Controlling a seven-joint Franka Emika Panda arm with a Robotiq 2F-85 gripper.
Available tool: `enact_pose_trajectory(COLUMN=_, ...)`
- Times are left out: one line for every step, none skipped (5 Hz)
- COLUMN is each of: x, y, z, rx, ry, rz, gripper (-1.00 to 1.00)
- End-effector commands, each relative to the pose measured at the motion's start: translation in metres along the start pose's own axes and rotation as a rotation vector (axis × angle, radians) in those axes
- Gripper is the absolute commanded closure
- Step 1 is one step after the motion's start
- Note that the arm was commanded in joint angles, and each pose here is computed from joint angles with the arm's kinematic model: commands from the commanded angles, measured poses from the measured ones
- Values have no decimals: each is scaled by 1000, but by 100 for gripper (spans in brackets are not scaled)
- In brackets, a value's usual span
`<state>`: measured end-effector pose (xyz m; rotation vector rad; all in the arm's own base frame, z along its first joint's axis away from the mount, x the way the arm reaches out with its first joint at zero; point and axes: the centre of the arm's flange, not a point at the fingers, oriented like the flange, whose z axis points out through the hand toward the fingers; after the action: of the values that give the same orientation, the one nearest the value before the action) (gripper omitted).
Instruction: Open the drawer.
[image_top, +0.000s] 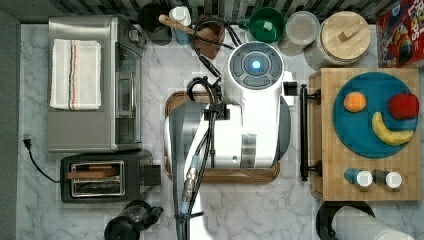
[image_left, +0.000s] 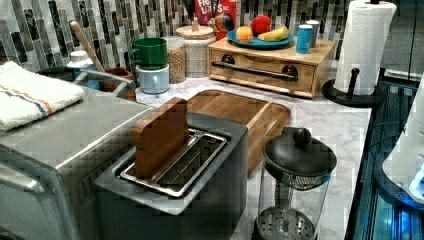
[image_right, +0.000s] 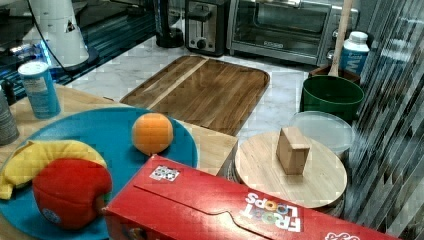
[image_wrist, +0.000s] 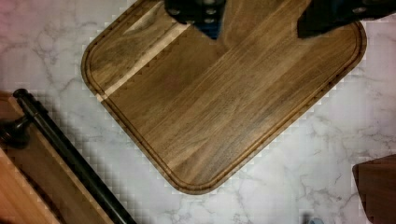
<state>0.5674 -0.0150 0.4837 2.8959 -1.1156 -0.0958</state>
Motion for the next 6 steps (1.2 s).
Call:
enact_pose_trajectory(x=3, y=2, z=3, rx=-3, ry=-4, rz=5, gripper=-100)
enact_pose_trajectory(x=0, y=7, z=13, rx=-10, ry=-6, rz=-53, gripper=-100)
enact_pose_trajectory(x=-9, y=21, z=30, rx=-16, ry=44, rz=-151, gripper=-100)
enact_pose_trajectory(x=-10, y=38, z=46, rx=-34, ry=65, rz=-303, gripper=-100)
enact_pose_trajectory(x=-5, y=58, z=58, rx=-52, ry=64, rz=-432, gripper=-100)
enact_pose_trajectory(x=1, y=78, z=69, rx=-72, ry=81, rz=-551, gripper=-100)
